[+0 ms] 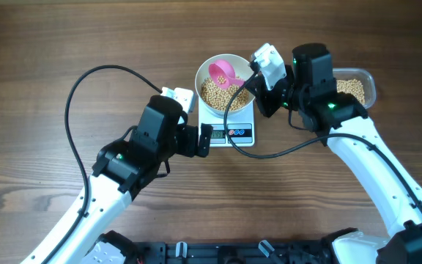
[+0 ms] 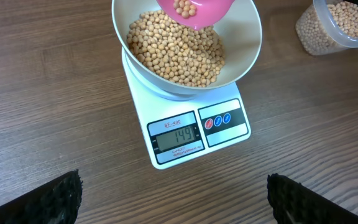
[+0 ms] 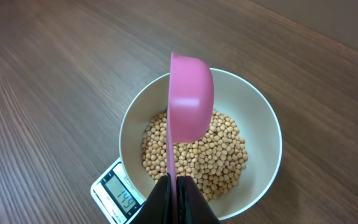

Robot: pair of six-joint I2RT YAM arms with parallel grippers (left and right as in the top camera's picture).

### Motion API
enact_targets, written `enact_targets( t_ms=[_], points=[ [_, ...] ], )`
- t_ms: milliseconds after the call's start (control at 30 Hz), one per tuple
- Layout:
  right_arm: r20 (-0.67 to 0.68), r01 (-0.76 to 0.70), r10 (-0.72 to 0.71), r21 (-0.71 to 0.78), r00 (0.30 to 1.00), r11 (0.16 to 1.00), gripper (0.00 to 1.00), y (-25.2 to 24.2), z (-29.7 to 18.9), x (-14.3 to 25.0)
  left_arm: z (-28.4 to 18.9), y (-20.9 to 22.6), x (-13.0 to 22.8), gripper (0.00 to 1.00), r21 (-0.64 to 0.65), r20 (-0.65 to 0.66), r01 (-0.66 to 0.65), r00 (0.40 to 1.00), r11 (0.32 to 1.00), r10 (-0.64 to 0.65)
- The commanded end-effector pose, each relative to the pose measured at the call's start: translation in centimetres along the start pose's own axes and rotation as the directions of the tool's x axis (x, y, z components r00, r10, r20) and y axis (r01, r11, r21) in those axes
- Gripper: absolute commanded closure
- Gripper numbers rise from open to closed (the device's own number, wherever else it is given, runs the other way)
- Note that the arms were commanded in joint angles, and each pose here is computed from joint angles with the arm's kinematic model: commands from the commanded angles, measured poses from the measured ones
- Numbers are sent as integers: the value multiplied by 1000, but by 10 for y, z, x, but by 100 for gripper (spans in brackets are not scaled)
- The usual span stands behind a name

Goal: Scoop item into bowl and weigh 150g on scale

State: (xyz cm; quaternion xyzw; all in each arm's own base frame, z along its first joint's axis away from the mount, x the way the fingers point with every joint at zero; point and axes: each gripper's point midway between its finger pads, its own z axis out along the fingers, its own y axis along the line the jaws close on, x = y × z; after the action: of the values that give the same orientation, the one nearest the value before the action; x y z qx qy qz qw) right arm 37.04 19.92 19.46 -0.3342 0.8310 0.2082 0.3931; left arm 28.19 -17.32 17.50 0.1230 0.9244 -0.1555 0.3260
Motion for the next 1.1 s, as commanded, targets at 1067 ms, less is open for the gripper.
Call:
enact_targets(
  t_ms=[1067],
  points=[
    [-130, 229, -215, 105, 968, 968, 96, -16, 10, 19, -1, -5, -5, 0, 15, 9, -5, 1000, 1000, 5]
  ],
)
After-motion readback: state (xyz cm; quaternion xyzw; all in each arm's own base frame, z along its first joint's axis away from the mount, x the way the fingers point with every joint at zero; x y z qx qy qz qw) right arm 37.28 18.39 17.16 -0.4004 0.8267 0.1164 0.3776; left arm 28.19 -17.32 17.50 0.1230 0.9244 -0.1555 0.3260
